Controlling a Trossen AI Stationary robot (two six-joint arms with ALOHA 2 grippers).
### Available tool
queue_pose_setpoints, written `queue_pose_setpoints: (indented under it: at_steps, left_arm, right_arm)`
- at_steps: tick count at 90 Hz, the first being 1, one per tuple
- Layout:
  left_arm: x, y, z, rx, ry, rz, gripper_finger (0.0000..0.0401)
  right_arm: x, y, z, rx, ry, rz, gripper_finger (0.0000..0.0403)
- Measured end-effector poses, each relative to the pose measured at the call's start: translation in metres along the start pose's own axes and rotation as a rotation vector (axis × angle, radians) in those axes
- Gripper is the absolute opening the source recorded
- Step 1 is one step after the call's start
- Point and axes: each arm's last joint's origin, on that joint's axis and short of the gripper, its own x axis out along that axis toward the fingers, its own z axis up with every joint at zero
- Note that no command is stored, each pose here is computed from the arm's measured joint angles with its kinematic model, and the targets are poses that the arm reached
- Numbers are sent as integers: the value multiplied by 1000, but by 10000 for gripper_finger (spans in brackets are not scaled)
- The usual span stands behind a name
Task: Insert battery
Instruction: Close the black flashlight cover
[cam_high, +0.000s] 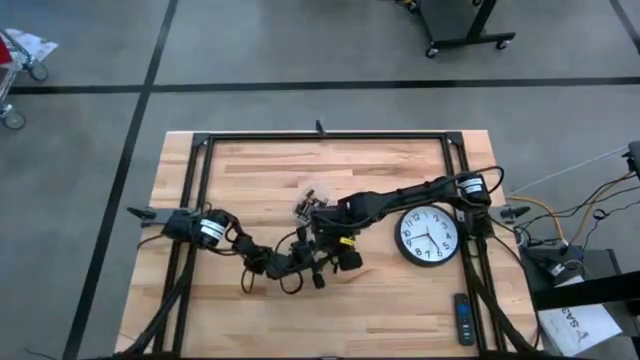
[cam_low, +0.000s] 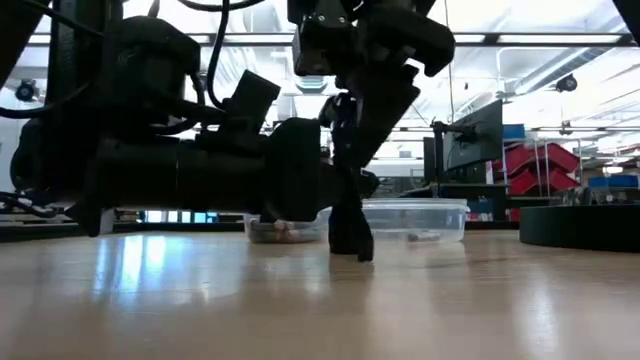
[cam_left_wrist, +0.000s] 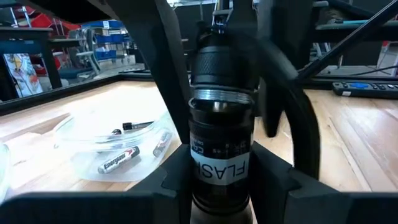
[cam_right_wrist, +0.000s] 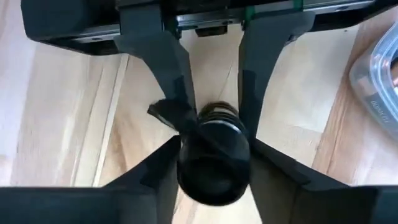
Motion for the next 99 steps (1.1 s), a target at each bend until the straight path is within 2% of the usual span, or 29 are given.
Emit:
queue_pose_setpoints:
  at_steps: [18, 45, 68, 81, 99]
  left_arm:
    - [0, 0, 0, 1, 0, -1, 93]
    - [0, 0, 0, -1, 0, -1, 93]
    - [0, 0, 0, -2, 0, -1, 93]
    - [0, 0, 0, -1, 0, -2, 93]
    - [0, 0, 0, -1, 0, -2, 93]
  right_arm:
    - [-4, 4, 0, -1, -10, -3, 188]
    - [-8, 5, 2, 21, -13, -17, 196]
    - [-28, 12, 9, -86, 26, -145, 201]
    - [-27, 23, 10, -161, 41, -165, 211]
    - [-23, 32, 12, -187, 28, -215, 218]
